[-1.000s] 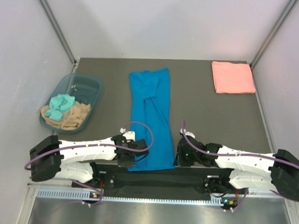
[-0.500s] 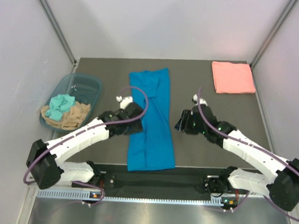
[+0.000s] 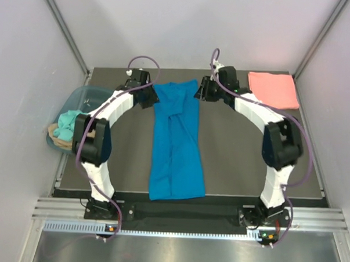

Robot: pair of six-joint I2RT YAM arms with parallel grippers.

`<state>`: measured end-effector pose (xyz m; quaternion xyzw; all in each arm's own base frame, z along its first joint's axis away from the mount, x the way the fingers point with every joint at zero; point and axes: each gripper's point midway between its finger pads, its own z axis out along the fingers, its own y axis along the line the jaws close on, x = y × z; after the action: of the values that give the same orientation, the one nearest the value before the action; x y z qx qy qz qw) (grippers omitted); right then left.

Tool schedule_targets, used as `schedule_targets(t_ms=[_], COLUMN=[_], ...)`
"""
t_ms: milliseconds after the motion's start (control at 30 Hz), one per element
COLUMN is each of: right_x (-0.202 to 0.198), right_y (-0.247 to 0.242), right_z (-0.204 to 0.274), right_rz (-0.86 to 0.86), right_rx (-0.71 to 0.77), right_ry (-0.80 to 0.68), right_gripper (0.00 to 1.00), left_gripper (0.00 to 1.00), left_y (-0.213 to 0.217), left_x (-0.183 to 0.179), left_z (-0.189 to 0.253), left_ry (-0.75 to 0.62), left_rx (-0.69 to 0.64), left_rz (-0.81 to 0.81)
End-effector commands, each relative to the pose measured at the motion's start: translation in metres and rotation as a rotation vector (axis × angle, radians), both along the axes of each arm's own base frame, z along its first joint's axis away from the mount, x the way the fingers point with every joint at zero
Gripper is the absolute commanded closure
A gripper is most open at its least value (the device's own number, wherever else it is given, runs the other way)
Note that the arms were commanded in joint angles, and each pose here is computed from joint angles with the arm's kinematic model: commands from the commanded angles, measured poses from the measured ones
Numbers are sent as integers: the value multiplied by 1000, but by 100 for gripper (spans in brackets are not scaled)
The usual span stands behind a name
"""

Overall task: Fold and stack the t-shirts
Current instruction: Fold the tshirt

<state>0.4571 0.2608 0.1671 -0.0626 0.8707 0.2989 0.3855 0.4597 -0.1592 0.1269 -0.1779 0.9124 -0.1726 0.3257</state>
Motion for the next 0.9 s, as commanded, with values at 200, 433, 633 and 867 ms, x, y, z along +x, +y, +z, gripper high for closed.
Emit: schedule_targets(t_ms=[200, 433, 633, 867], right_x=[113, 160, 185, 201], right_y=[2, 4, 7, 21], right_z=[-32, -62, -82, -86], right_rz=[53, 54, 31, 15], right_rx=[57, 166, 221, 410], right_ry=[-42, -79, -102, -103], right_gripper=[55, 51, 54, 54], left_gripper=[52, 47, 47, 48], left_y=[12, 26, 28, 17], left_x=[106, 149, 171, 186], left_z=[-46, -74, -79, -72], left_ry=[-12, -31, -101, -181], left_rx=[-29, 9, -64, -144], left_rz=[-59, -55, -82, -139])
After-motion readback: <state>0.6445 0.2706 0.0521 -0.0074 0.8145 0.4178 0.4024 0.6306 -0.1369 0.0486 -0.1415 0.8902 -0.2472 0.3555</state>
